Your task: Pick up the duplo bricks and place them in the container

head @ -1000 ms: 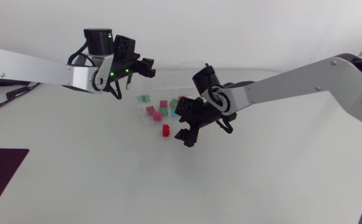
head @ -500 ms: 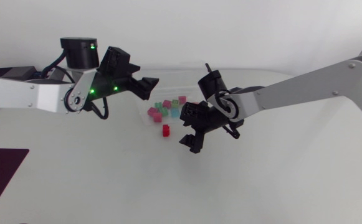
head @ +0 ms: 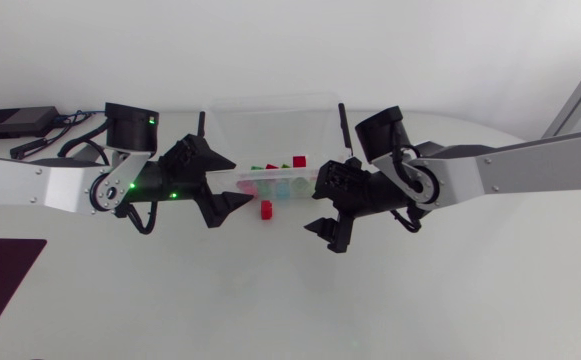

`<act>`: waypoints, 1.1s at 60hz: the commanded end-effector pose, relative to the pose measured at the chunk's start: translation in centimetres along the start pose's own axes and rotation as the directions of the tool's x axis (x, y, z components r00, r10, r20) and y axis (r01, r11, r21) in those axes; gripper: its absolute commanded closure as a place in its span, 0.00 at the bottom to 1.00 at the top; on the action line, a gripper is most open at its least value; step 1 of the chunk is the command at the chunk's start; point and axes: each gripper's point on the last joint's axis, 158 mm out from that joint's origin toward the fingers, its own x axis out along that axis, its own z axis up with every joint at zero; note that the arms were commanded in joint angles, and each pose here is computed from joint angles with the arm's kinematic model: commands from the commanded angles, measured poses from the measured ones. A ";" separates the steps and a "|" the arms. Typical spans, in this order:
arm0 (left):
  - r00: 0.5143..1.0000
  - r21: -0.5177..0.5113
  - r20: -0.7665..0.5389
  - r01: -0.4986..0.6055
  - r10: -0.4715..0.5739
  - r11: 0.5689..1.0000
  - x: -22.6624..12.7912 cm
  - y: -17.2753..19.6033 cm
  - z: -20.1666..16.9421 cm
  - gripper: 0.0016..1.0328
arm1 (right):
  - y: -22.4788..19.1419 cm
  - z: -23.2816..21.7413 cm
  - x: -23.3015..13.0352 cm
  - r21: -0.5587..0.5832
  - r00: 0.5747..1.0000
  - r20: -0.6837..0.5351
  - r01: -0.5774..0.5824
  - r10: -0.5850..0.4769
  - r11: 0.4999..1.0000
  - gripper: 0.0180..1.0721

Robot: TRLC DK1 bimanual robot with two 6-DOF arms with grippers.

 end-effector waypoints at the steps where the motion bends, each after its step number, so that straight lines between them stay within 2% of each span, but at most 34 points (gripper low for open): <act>1: 0.998 -0.041 -0.054 0.038 -0.041 0.998 0.8 -1.2 -2.6 0.07 | 0.5 -0.5 -0.1 0.016 1.000 -0.004 -0.004 0.004 1.000 0.18; 20: 1.000 -0.015 -0.024 -0.011 0.010 1.000 1.5 1.8 -0.3 0.07 | -0.3 0.4 -0.3 0.013 1.000 0.012 0.014 -0.014 1.000 0.18; 29: 0.999 -0.007 -0.016 -0.039 0.039 0.999 3.0 3.9 0.8 0.07 | -0.7 0.5 -0.4 0.014 1.000 0.013 0.022 -0.022 1.000 0.18; 38: 0.997 0.009 -0.005 -0.072 0.072 0.997 4.1 4.9 1.9 0.07 | -2.9 0.3 -0.7 0.037 0.998 0.021 0.065 -0.065 0.997 0.18; 43: 0.992 0.000 0.037 -0.124 0.124 0.992 4.0 6.0 3.2 0.07 | -3.9 0.4 -0.7 0.049 0.995 0.028 0.095 -0.096 0.994 0.18; 52: 0.967 -0.003 0.133 -0.220 0.219 0.975 1.4 7.3 6.5 0.07 | -6.6 0.6 -0.3 0.077 0.983 0.051 0.173 -0.177 0.982 0.18; 59: 0.951 0.003 0.186 -0.252 0.247 0.968 -2.1 6.3 8.5 0.07 | -9.3 0.5 0.3 0.099 0.974 0.049 0.218 -0.223 0.971 0.18; 62: 0.953 0.004 0.185 -0.246 0.241 0.969 -3.4 5.3 8.5 0.07 | -10.4 0.7 0.6 0.106 0.969 0.053 0.233 -0.239 0.967 0.18; 63: 0.968 0.013 0.163 -0.197 0.192 0.980 -4.1 3.4 7.8 0.07 | -11.1 0.7 0.7 0.111 0.968 0.053 0.239 -0.246 0.965 0.18; 66: 0.982 0.033 0.131 -0.141 0.135 0.989 -4.5 1.5 6.7 0.07 | -11.7 0.9 0.8 0.113 0.965 0.057 0.248 -0.255 0.962 0.18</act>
